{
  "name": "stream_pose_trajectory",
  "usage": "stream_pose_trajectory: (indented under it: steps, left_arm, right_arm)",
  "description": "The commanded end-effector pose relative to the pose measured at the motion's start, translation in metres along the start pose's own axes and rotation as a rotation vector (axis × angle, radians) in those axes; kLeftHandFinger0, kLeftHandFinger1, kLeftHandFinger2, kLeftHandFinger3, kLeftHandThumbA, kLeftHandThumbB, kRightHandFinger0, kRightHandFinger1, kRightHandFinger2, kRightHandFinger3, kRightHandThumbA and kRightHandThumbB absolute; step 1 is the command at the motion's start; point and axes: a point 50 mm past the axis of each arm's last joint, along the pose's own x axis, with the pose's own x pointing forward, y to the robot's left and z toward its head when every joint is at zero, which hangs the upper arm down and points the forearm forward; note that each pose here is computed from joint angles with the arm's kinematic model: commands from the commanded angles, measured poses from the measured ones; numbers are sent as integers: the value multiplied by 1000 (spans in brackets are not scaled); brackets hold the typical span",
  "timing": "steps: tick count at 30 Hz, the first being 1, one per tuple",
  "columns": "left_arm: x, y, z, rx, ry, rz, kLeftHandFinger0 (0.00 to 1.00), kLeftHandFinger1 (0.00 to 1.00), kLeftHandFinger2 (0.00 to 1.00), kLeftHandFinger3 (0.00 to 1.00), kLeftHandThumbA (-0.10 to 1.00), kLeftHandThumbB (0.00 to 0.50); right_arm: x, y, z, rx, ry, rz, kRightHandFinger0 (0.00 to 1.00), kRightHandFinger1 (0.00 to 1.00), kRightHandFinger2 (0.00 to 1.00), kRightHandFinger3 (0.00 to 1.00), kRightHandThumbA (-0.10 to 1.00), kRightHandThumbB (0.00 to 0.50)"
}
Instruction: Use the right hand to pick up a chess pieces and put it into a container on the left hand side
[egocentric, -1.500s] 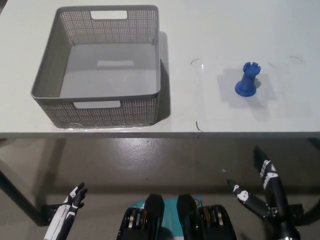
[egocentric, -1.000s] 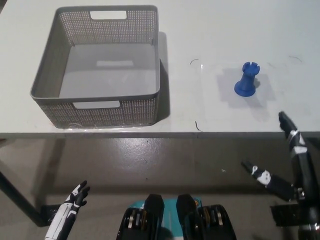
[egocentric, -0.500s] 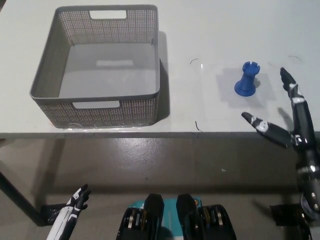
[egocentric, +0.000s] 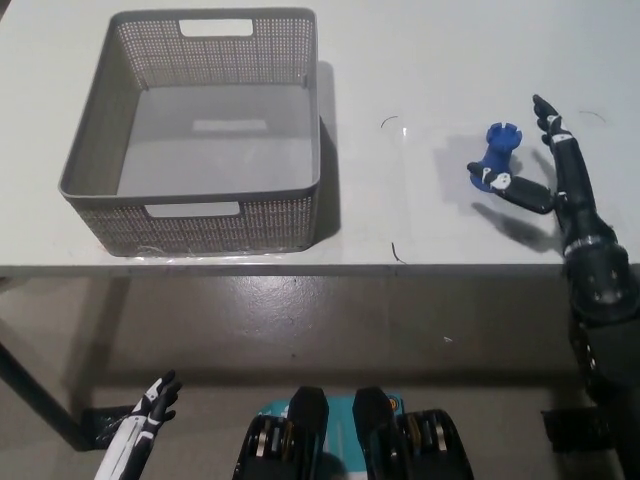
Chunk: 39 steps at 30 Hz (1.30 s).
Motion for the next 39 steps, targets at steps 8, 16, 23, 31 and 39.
stream_pose_trajectory:
  steps: [8, 16, 23, 31, 39]
  left_arm:
    - [-1, 5, 4, 19, -52, 2, 1000, 1000, 1000, 1000, 1000, 242]
    - [0, 6, 4, 5, -48, 2, 1000, 1000, 1000, 1000, 1000, 242]
    - [-2, 6, 3, 18, -47, 2, 1000, 1000, 1000, 1000, 1000, 256]
    - [-2, 5, 1, 19, -49, -2, 1000, 1000, 1000, 1000, 1000, 261]
    - [0, 4, 3, 37, -56, -11, 1000, 1000, 1000, 1000, 1000, 260]
  right_arm:
    - [50, -5, 25, -11, 2, -40, 1000, 1000, 1000, 1000, 1000, 367]
    - [61, -4, 24, 6, 59, -35, 1000, 1000, 1000, 1000, 1000, 415]
    - [61, -2, 18, 14, 120, -19, 1000, 1000, 1000, 1000, 1000, 406]
    - [65, 1, 19, 33, 200, 10, 1000, 1000, 1000, 1000, 1000, 392]
    - [64, 9, 16, 182, 287, -20, 674, 619, 626, 575, 738, 292]
